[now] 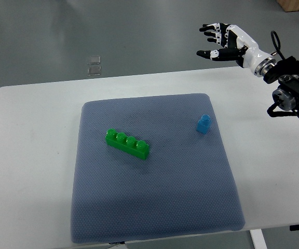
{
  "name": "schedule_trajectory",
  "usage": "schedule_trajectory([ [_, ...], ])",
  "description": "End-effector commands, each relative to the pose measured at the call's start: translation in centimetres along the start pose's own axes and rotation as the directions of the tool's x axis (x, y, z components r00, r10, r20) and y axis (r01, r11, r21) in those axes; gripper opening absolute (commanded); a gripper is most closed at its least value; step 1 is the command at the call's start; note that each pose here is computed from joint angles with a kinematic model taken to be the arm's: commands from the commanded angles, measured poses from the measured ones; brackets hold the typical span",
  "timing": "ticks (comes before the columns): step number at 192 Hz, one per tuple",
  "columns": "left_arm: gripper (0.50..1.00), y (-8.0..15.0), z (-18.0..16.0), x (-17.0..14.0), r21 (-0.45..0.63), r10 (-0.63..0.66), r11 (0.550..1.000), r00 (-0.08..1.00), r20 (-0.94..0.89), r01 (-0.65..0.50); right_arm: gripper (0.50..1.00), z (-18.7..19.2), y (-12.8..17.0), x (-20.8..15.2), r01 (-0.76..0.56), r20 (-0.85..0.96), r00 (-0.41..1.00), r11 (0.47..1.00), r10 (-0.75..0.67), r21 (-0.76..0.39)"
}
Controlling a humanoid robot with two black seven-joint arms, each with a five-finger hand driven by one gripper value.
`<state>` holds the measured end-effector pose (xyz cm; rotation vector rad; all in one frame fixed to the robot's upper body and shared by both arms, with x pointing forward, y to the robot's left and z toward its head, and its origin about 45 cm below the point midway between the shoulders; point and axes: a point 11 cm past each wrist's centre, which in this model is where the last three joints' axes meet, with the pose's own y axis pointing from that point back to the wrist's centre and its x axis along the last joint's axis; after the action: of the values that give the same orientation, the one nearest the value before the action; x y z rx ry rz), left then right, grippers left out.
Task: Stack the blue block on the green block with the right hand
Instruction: 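Move the right hand over the small blue block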
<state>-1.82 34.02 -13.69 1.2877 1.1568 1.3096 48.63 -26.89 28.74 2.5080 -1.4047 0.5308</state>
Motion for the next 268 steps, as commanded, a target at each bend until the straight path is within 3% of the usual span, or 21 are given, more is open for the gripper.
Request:
schedule_trajectory([
  [1, 1.0, 0.0, 0.0, 0.0, 0.001, 0.0, 1.0, 1.0, 0.0, 0.0, 0.913, -2.3, 0.5, 0.6, 0.152, -0.208, 0.966, 0.988, -0.154, -0.025],
  [33, 1.0, 0.0, 0.0, 0.0, 0.001, 0.0, 1.0, 1.0, 0.0, 0.0, 0.913, -3.8, 1.1, -0.6, 0.32, -0.415, 0.845, 0.94, -0.338, -0.115],
  [71, 1.0, 0.0, 0.0, 0.0, -0.001, 0.0, 1.0, 1.0, 0.0, 0.0, 0.913, -3.1, 1.2, -3.7, 0.451, -0.644, 0.588, 0.859, -0.49, -0.241],
  [126, 1.0, 0.0, 0.0, 0.0, 0.001, 0.0, 1.0, 1.0, 0.0, 0.0, 0.913, -0.2, 2.0, -5.7, 0.47, -0.756, 0.367, 0.809, -0.542, -0.352],
  [268, 1.0, 0.0, 0.0, 0.0, 0.001, 0.0, 1.0, 1.0, 0.0, 0.0, 0.913, 4.0, 2.7, -7.6, 0.444, -0.802, 0.281, 0.812, -0.527, -0.378],
])
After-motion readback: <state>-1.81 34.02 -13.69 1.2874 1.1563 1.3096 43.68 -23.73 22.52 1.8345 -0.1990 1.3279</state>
